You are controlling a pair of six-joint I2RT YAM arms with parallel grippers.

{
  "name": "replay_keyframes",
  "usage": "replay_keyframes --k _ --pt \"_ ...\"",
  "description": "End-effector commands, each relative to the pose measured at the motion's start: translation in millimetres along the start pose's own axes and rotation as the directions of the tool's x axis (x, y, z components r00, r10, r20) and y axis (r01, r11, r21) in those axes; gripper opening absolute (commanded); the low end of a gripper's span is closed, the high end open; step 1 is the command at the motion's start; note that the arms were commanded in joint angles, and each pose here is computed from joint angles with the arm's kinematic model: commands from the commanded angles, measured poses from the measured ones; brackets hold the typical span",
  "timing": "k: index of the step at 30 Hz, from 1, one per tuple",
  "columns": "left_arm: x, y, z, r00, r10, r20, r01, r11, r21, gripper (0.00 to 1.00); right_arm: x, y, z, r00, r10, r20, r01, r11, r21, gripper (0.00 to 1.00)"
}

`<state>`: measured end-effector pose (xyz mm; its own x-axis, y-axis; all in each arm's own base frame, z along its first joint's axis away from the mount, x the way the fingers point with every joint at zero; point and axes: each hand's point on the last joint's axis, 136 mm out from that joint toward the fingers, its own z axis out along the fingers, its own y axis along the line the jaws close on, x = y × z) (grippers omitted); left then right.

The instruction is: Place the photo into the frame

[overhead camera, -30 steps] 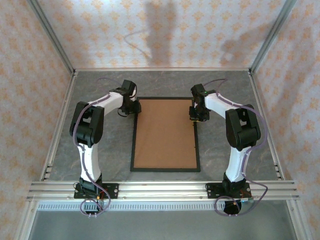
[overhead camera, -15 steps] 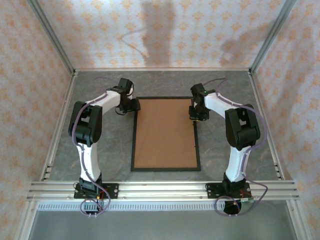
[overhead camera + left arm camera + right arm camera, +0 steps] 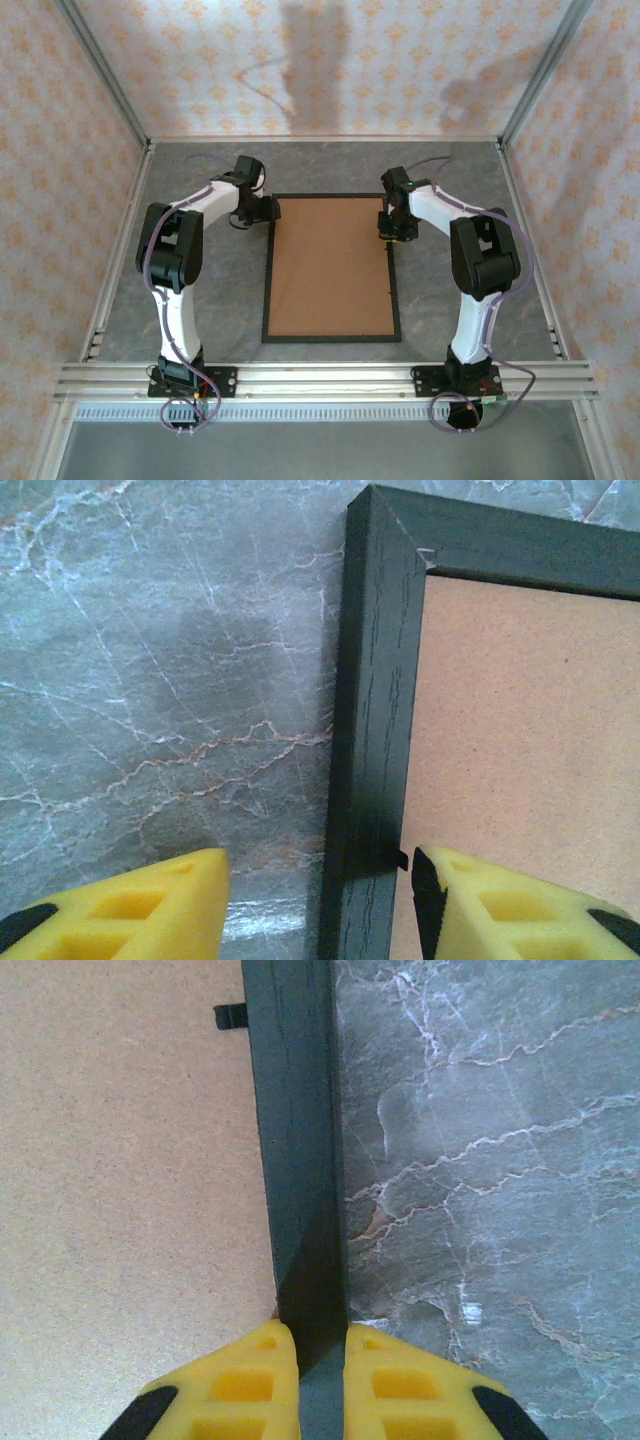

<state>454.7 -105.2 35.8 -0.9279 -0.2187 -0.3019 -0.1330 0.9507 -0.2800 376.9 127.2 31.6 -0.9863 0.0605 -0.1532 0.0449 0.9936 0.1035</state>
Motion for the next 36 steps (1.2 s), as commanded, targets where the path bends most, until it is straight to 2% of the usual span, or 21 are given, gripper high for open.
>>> replay_keyframes --k 1,12,25,36 --pt "-13 -1 -18 0.998 -0.021 0.062 0.019 1.000 0.024 0.53 1 -7 17 1.000 -0.018 -0.018 0.019 0.999 0.051 0.13" --pt "-7 6 -2 0.999 -0.027 0.021 0.027 1.000 0.012 0.40 1 -7 17 1.000 -0.018 -0.021 0.019 0.999 0.050 0.13" --pt "9 -2 21 0.999 0.003 -0.044 -0.002 1.000 0.020 0.40 3 -5 19 0.999 -0.018 -0.029 0.019 0.999 0.040 0.13" --pt "31 -19 37 0.991 0.092 -0.096 -0.094 0.995 -0.017 0.44 5 -1 21 0.999 -0.016 -0.040 0.016 1.000 0.018 0.13"
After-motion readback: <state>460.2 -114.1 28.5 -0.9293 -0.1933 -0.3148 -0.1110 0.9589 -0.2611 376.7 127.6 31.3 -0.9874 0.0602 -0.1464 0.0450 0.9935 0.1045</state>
